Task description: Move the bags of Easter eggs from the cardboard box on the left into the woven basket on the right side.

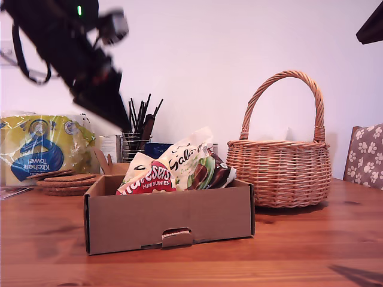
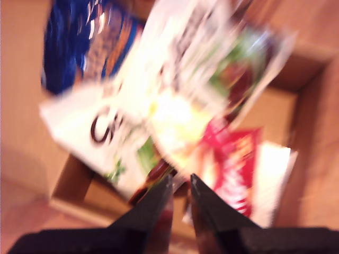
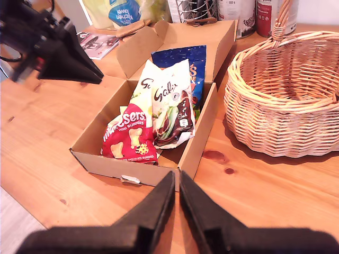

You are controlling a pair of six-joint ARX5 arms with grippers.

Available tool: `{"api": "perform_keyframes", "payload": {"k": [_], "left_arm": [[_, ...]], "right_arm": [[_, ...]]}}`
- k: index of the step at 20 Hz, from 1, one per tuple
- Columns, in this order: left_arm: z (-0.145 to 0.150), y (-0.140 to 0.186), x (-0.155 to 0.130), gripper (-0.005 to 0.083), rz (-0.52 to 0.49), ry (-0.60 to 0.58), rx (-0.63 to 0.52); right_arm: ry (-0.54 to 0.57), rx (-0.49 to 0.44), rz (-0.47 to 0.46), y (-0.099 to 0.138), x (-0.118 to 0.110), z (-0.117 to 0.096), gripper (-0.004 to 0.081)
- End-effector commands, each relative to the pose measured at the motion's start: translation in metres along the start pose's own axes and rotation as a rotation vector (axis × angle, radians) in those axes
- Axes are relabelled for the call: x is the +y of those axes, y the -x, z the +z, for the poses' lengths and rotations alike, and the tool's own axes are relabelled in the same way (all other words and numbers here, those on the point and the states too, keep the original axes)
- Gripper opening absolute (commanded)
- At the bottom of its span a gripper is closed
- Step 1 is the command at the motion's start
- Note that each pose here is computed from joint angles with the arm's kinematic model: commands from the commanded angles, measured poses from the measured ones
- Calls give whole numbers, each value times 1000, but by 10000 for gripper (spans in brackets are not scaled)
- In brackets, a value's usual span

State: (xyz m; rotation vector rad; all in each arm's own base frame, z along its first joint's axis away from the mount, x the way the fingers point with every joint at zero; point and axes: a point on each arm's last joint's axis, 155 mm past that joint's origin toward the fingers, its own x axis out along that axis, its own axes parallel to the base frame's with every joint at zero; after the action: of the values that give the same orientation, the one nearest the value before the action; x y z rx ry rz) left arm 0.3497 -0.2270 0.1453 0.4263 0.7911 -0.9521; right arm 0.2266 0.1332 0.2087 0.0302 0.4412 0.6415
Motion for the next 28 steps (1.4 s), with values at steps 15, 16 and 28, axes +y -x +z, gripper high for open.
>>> {"api": "perform_keyframes", "payload": {"k": [15,16,28], "left_arm": [[-17,-66,-7,780,-29,-49,76],[-25,-73,-3,780,-17,-37,104],[-67,-102,-19,593,-100,84,238]], "right_arm": [[-10,16,-7,-3,-3,-8,-1],[-11,17,-7,-3,-3,-8,-1],[-10,16,-7,-3,-3,-8,-1]]}}
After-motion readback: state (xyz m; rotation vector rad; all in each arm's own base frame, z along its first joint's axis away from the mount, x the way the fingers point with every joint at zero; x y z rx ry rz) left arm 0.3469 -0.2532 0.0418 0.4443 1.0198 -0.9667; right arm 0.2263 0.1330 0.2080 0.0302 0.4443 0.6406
